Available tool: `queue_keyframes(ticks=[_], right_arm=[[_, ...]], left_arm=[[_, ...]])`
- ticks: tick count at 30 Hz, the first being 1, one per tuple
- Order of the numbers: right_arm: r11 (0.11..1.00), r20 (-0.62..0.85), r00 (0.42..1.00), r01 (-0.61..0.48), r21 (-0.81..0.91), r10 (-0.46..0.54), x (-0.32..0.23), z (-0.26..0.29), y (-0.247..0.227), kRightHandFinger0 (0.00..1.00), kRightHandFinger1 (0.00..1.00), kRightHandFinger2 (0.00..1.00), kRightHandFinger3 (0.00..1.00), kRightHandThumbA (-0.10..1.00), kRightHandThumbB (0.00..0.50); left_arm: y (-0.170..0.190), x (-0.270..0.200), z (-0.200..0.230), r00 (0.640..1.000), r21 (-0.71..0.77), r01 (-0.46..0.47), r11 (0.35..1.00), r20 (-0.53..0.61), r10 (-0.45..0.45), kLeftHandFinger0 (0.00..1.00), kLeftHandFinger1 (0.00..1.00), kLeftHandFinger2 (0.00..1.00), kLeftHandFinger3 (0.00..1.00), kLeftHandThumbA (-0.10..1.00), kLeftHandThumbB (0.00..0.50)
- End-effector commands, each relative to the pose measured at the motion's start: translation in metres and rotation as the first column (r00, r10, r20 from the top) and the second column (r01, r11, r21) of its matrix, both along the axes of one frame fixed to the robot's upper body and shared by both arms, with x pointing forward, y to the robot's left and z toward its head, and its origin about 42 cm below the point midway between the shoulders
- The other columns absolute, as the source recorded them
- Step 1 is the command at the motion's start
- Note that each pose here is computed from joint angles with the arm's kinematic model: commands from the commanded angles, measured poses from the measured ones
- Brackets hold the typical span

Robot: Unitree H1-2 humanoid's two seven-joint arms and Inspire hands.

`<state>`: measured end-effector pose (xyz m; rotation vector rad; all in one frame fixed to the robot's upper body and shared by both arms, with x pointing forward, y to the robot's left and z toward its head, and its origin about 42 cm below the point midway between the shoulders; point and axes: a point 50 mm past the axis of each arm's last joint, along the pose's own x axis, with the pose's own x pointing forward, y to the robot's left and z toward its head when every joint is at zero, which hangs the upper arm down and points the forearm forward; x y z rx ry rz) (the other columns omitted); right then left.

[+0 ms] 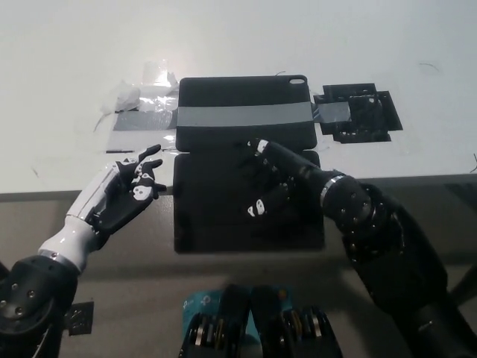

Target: The robot uses its right hand to pull the cover of a folded tablet cover kept in the middle of the desk

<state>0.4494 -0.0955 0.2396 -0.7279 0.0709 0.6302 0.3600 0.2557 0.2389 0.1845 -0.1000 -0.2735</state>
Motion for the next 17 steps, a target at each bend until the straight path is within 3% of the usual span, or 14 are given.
queue_keyframes(ticks=[1, 2, 5, 9, 10, 15, 16, 17], right_arm=[[1.000, -0.045, 0.999, 0.017, 0.014, -0.016, 0.000, 0.010, -0.008, 0.37, 0.56, 0.74, 1.00, 1.00, 0.313], [0.999, -0.060, 0.997, 0.043, 0.023, -0.042, -0.002, 0.004, -0.013, 0.30, 0.52, 0.75, 1.00, 1.00, 0.323], [0.996, -0.091, 0.993, 0.078, 0.046, -0.073, -0.004, -0.002, -0.020, 0.29, 0.49, 0.72, 1.00, 1.00, 0.337], [0.983, -0.131, 0.981, 0.156, 0.095, -0.143, -0.021, -0.021, -0.042, 0.29, 0.47, 0.69, 1.00, 1.00, 0.285], [0.980, -0.142, 0.978, 0.170, 0.106, -0.154, -0.028, -0.025, -0.047, 0.30, 0.48, 0.69, 1.00, 1.00, 0.293], [0.973, -0.130, 0.982, 0.156, 0.167, -0.135, -0.048, -0.022, -0.067, 0.30, 0.49, 0.67, 0.99, 1.00, 0.321], [0.970, -0.084, 0.991, 0.119, 0.214, -0.103, -0.062, -0.010, -0.078, 0.33, 0.51, 0.65, 0.94, 1.00, 0.274], [0.970, -0.084, 0.991, 0.119, 0.214, -0.103, -0.062, -0.010, -0.078, 0.33, 0.51, 0.65, 0.94, 1.00, 0.274]], left_arm=[[0.005, 0.007, 0.018, 0.999, 0.016, 0.017, 1.000, 0.051, -0.018, 0.72, 0.93, 1.00, 1.00, 1.00, 0.244], [0.005, 0.007, 0.019, 0.998, 0.018, 0.021, 1.000, 0.053, -0.022, 0.72, 0.93, 1.00, 1.00, 1.00, 0.241], [0.005, 0.008, 0.020, 0.998, 0.024, 0.018, 1.000, 0.055, -0.020, 0.73, 0.93, 1.00, 1.00, 1.00, 0.243], [0.004, 0.008, 0.020, 0.999, 0.021, 0.021, 1.000, 0.050, -0.022, 0.73, 0.93, 1.00, 1.00, 1.00, 0.252], [0.004, 0.006, 0.017, 0.999, 0.021, 0.022, 1.000, 0.040, -0.022, 0.73, 0.94, 1.00, 1.00, 1.00, 0.262], [0.005, 0.003, 0.012, 0.999, 0.013, 0.021, 1.000, 0.032, -0.022, 0.71, 0.92, 1.00, 1.00, 1.00, 0.244], [0.005, 0.003, 0.010, 0.999, 0.016, 0.020, 1.000, 0.032, -0.020, 0.70, 0.91, 1.00, 1.00, 1.00, 0.242], [0.005, 0.003, 0.010, 0.999, 0.016, 0.020, 1.000, 0.032, -0.020, 0.70, 0.91, 1.00, 1.00, 1.00, 0.242]])
